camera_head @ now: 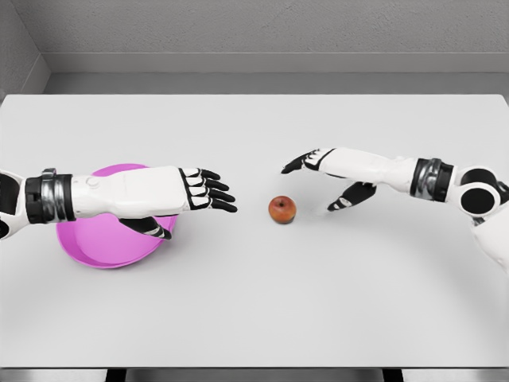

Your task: Put the apple on the plate with both arms

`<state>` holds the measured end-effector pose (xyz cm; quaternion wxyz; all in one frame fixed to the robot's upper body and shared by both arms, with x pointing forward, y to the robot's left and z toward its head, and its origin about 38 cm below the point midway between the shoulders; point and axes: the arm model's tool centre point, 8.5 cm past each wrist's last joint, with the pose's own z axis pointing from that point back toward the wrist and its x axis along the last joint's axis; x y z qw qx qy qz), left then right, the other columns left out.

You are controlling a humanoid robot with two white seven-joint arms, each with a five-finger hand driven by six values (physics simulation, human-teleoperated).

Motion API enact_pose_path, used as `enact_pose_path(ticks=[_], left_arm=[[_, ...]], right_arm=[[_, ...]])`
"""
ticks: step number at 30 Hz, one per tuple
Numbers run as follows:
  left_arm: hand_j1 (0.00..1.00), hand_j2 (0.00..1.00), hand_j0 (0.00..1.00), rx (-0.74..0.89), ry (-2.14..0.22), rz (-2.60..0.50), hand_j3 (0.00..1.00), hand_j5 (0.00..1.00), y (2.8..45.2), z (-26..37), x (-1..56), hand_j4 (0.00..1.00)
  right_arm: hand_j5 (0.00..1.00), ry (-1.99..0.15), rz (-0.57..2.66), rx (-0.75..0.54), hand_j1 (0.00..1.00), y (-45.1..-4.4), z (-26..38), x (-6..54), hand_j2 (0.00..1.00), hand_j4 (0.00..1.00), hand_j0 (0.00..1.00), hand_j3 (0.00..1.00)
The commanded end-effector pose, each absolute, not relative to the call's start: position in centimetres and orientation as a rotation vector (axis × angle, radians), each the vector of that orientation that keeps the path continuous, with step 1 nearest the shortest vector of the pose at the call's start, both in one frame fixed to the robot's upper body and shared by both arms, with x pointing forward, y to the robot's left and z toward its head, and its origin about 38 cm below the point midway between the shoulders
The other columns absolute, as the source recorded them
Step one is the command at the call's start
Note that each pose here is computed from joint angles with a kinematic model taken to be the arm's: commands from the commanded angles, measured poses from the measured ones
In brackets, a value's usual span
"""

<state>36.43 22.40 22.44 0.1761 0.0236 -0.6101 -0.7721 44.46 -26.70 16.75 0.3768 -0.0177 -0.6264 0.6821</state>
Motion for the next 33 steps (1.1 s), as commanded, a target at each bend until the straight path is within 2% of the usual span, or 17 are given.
enact_pose_path(ticks=[1,3,5,8,11,21,26,33], left_arm=[[1.00,1.00,1.00,0.042,-1.756,-2.173,1.00,1.00,21.5,22.4,36.5,1.00],[1.00,1.00,1.00,0.036,-1.759,-2.173,1.00,1.00,21.3,22.3,36.5,1.00],[1.00,1.00,1.00,0.044,-1.787,-2.181,1.00,1.00,20.5,23.1,36.8,1.00],[1.00,1.00,1.00,-0.018,-1.778,-2.287,1.00,1.00,15.1,23.9,39.3,1.00],[1.00,1.00,1.00,-0.047,-1.786,-2.285,1.00,1.00,12.6,23.9,40.7,1.00],[1.00,1.00,1.00,-0.041,-1.818,-2.325,1.00,1.00,9.7,24.0,40.8,1.00],[1.00,1.00,1.00,0.002,-1.739,-2.324,1.00,1.00,8.9,21.9,42.7,1.00],[1.00,1.00,1.00,-0.011,-1.648,-2.381,1.00,1.00,8.5,19.4,42.5,1.00]], right_arm=[[1.00,-1.702,1.512,-0.274,1.00,-34.8,22.3,45.8,1.00,1.00,1.00,1.00],[1.00,-1.681,1.473,-0.327,1.00,-37.6,22.7,45.0,1.00,1.00,1.00,1.00],[1.00,-1.678,1.475,-0.331,1.00,-37.9,22.8,44.9,1.00,1.00,1.00,1.00],[1.00,-1.684,1.490,-0.332,1.00,-37.5,23.1,44.9,1.00,1.00,1.00,1.00],[1.00,-1.670,1.502,-0.361,1.00,-38.4,23.9,44.8,1.00,1.00,1.00,1.00],[1.00,-1.673,1.519,-0.355,1.00,-37.9,24.0,44.8,1.00,1.00,1.00,1.00],[1.00,-1.666,1.533,-0.373,1.00,-38.3,24.5,44.6,1.00,1.00,1.00,1.00],[1.00,-1.654,1.539,-0.381,1.00,-38.6,24.5,44.5,1.00,1.00,1.00,1.00]])
